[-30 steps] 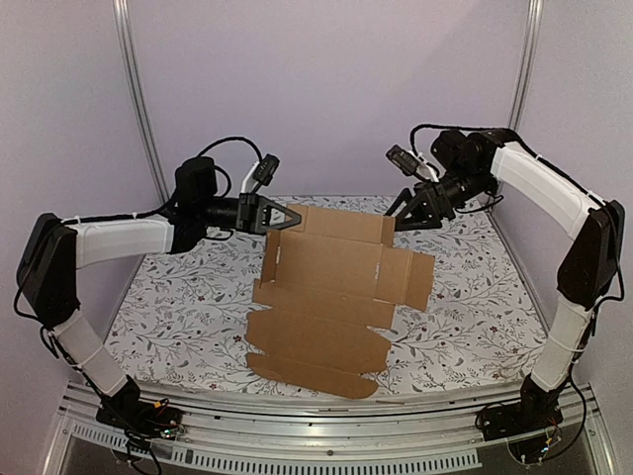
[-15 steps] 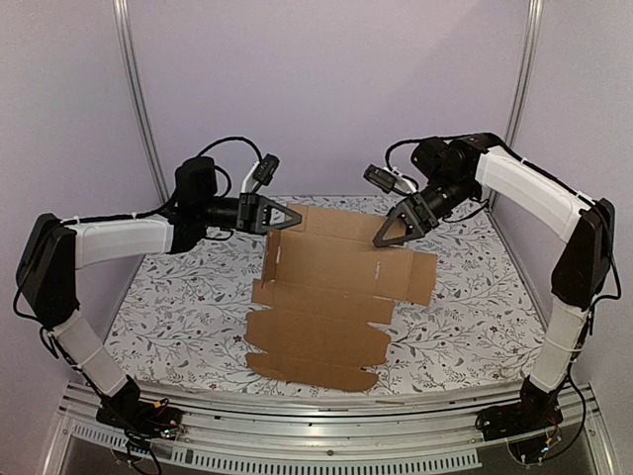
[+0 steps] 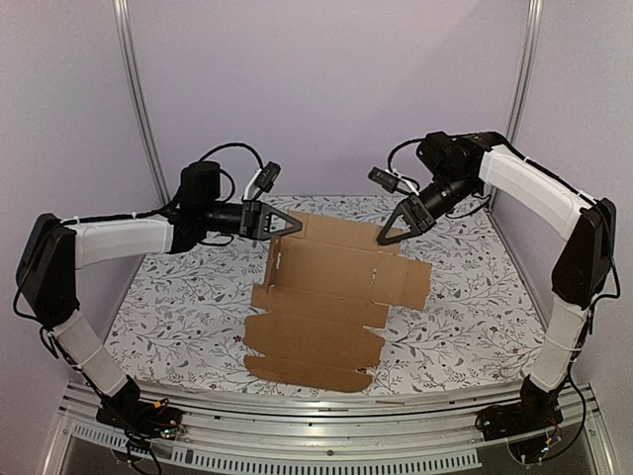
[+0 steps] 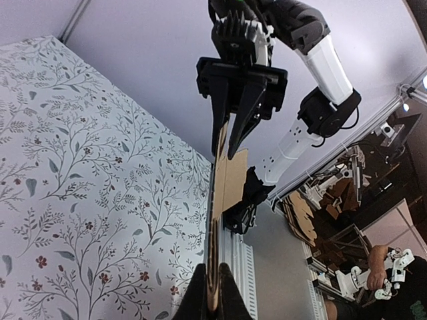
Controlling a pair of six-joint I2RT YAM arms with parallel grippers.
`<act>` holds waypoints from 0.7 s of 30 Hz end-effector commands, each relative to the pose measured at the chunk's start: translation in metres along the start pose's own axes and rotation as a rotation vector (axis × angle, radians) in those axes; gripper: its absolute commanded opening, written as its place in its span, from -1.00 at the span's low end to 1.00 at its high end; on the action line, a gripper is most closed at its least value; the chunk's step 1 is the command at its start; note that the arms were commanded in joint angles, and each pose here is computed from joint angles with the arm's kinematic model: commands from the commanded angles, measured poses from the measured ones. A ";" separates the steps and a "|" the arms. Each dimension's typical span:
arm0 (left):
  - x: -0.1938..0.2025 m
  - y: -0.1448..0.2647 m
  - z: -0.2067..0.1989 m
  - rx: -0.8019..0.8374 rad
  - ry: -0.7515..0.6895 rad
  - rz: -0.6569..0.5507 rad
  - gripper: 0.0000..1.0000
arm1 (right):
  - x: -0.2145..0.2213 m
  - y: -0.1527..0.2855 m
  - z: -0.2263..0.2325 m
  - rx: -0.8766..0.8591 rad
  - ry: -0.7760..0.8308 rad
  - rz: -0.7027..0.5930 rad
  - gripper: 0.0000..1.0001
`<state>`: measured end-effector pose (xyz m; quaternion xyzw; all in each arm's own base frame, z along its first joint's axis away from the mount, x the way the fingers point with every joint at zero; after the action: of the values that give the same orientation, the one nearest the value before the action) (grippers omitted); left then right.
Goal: Fold the paper box
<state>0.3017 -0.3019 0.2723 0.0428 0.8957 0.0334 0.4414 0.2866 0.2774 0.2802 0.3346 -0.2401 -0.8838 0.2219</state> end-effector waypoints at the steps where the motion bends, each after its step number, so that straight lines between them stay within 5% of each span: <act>1: -0.005 -0.001 -0.013 -0.004 -0.049 0.006 -1.00 | -0.002 0.017 0.005 0.094 0.027 -0.040 -0.85; 8: -0.006 -0.001 -0.018 -0.017 -0.074 0.000 -1.00 | 0.000 0.017 0.001 0.129 0.012 -0.039 -1.00; 13: -0.020 0.005 -0.030 -0.142 -0.157 0.043 -0.10 | -0.003 0.022 0.001 0.195 0.068 -0.033 -1.00; 17: -0.052 0.021 -0.047 -0.382 -0.328 0.103 0.14 | -0.018 0.025 0.017 0.211 0.181 -0.019 -1.00; 21: -0.074 0.024 -0.060 -0.476 -0.452 0.188 0.17 | -0.032 0.016 0.032 0.205 0.274 0.021 -1.00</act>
<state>0.3076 -0.2997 0.3666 -0.0066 0.7933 0.1674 0.5853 0.2970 0.2769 0.3183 0.4311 -0.3008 -0.8287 0.1923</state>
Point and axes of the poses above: each gripper's point midway between its finger pads, its own y axis back along the fingers, its own z axis along the line the jaws close on, x = y × z, the point moved 4 cm from there along y, back along the fingers, and after that the axes turned 5 degrees about -y, right-handed, at the moved point
